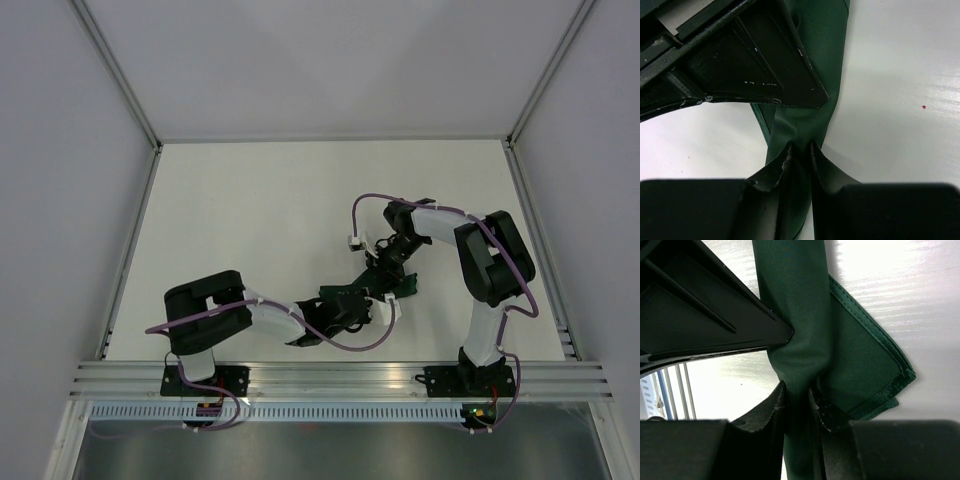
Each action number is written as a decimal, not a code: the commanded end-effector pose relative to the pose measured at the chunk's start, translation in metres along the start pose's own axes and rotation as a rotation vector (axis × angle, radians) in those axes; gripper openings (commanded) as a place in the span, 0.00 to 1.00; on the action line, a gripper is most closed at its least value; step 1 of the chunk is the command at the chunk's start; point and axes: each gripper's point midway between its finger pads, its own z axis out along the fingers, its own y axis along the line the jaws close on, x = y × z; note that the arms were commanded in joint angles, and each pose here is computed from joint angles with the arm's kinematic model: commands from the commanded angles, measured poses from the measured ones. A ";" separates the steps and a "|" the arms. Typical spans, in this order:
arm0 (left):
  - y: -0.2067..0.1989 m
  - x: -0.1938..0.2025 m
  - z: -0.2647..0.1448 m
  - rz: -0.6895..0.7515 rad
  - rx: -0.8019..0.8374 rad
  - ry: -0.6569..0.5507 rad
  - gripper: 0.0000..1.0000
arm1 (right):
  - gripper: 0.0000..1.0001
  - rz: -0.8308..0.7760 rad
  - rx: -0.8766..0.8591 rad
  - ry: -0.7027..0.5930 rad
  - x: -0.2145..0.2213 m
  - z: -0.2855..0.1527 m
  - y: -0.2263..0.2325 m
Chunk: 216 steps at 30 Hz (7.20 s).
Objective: Fold the napkin, place the utensils inside, and roll it up
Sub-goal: Roll the napkin at the center of the board.
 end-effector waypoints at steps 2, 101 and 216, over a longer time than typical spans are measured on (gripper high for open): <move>-0.017 0.004 0.008 -0.047 0.090 0.021 0.14 | 0.28 -0.022 0.021 0.094 0.028 0.017 -0.017; 0.055 -0.034 0.012 -0.165 0.160 -0.003 0.69 | 0.57 0.150 0.410 -0.115 0.030 -0.059 -0.082; 0.100 -0.015 0.037 -0.780 0.722 0.234 0.50 | 0.39 -0.356 0.595 0.129 0.039 0.007 0.022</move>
